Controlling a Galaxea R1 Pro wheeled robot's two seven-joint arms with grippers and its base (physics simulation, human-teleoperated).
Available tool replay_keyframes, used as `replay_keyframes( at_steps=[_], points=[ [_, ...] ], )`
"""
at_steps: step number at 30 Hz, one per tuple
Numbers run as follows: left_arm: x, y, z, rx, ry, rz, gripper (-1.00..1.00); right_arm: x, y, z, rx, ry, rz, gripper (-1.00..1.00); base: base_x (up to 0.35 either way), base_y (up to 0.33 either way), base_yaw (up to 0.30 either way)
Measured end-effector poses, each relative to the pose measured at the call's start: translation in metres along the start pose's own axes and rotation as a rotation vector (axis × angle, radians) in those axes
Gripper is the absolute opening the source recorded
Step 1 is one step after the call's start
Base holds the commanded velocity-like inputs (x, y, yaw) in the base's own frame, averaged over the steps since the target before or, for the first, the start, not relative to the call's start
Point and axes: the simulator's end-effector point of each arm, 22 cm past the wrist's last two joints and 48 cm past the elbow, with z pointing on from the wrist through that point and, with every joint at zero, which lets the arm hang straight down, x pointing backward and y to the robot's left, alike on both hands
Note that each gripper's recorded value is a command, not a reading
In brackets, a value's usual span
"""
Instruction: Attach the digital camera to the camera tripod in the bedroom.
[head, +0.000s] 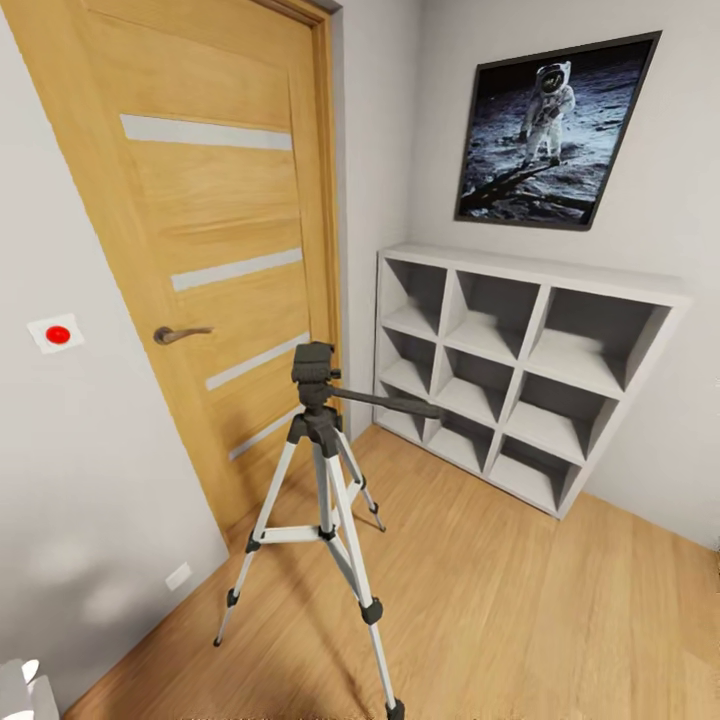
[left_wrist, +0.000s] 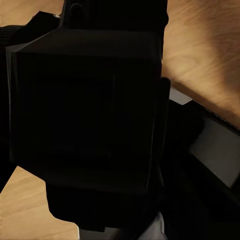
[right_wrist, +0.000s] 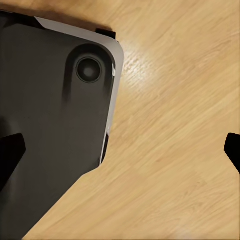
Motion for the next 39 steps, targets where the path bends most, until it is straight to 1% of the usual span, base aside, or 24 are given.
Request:
replay_keyframes(
  at_steps=[13,39],
  points=[
    [0.007,0.005,0.002,-0.011,0.018,0.000,-1.00,0.007,0.001,0.001,-0.004,0.014,-0.002,1.00,0.000,0.000,-0.002],
    [0.021,0.013,0.005,-0.032,0.054,0.003,-1.00,0.023,0.003,0.003,-0.010,0.054,-0.005,1.00,0.000,0.000,0.110]
  ],
)
